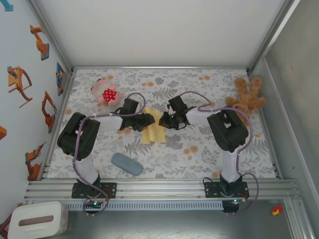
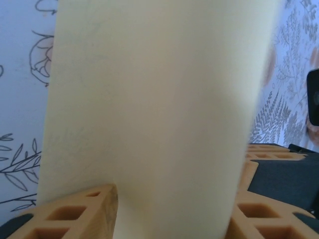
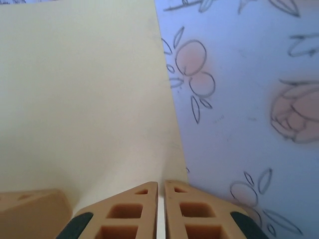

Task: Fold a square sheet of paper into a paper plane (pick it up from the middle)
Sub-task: First fold in half a square sheet of paper at the center of the table.

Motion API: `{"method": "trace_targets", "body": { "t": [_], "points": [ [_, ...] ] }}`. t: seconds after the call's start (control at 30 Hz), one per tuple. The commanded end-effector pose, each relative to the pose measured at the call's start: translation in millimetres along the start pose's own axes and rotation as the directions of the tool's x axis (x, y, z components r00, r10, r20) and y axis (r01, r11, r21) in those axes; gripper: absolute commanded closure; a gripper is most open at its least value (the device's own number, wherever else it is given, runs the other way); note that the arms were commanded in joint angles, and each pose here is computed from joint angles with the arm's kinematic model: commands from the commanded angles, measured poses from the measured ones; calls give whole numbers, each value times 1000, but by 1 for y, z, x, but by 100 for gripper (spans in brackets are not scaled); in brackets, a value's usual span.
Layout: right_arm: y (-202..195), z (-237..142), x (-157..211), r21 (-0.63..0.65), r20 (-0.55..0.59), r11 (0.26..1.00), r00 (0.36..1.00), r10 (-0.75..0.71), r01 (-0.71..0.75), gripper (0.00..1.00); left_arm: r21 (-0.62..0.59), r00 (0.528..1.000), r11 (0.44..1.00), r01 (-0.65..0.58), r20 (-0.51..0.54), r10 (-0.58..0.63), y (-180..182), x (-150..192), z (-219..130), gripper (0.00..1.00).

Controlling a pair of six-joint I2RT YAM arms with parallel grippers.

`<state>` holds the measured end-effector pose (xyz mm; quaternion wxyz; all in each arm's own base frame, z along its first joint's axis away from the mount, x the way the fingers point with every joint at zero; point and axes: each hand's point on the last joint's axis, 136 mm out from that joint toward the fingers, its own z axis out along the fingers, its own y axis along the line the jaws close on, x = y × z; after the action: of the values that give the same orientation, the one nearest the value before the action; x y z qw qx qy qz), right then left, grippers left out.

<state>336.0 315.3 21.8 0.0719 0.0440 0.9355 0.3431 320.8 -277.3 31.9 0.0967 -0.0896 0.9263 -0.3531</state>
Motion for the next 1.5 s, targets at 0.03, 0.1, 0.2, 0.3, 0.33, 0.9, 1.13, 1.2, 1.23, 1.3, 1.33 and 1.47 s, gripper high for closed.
{"method": "trace_targets", "body": {
  "t": [0.03,0.1,0.2,0.3,0.33,0.9,1.13,1.2,1.23,1.3,1.33,1.47],
  "points": [
    [14,-38,-17,-49,130,998,991,-19,26,87,37,997,997,-73,32,72,-20,-10,-22,63],
    [18,-56,-24,-77,183,996,983,-25,40,84,73,994,992,-99,50,96,-30,-13,-33,67],
    [29,-83,-33,-139,248,986,967,-55,92,82,146,988,979,-144,80,134,-51,-18,-56,72],
    [43,-111,-40,-196,316,968,945,-89,157,70,234,981,955,-183,112,161,-75,-22,-81,74],
    [47,-120,-42,-203,341,963,935,-99,176,62,261,979,947,-189,120,162,-81,-24,-91,75],
    [133,-166,-30,-605,313,738,942,-124,298,27,592,975,775,-223,127,183,-161,-24,-159,77],
    [142,-165,-24,-644,265,709,953,-146,288,42,573,983,799,-182,91,159,-150,-27,-147,78],
    [145,-168,-23,-649,267,702,952,-152,294,47,557,984,812,-175,86,153,-145,-28,-145,78],
    [146,-170,-23,-651,266,700,952,-152,294,51,551,985,817,-170,82,150,-142,-28,-144,78],
    [147,-171,-24,-658,255,700,957,-138,276,56,539,986,826,-164,74,148,-138,-29,-142,78],
    [147,-171,-25,-661,247,700,959,-136,269,59,532,986,831,-163,70,149,-136,-29,-142,78],
    [148,-171,-24,-665,240,699,961,-135,264,66,513,986,843,-164,63,153,-130,-28,-142,78]
  ]
}}
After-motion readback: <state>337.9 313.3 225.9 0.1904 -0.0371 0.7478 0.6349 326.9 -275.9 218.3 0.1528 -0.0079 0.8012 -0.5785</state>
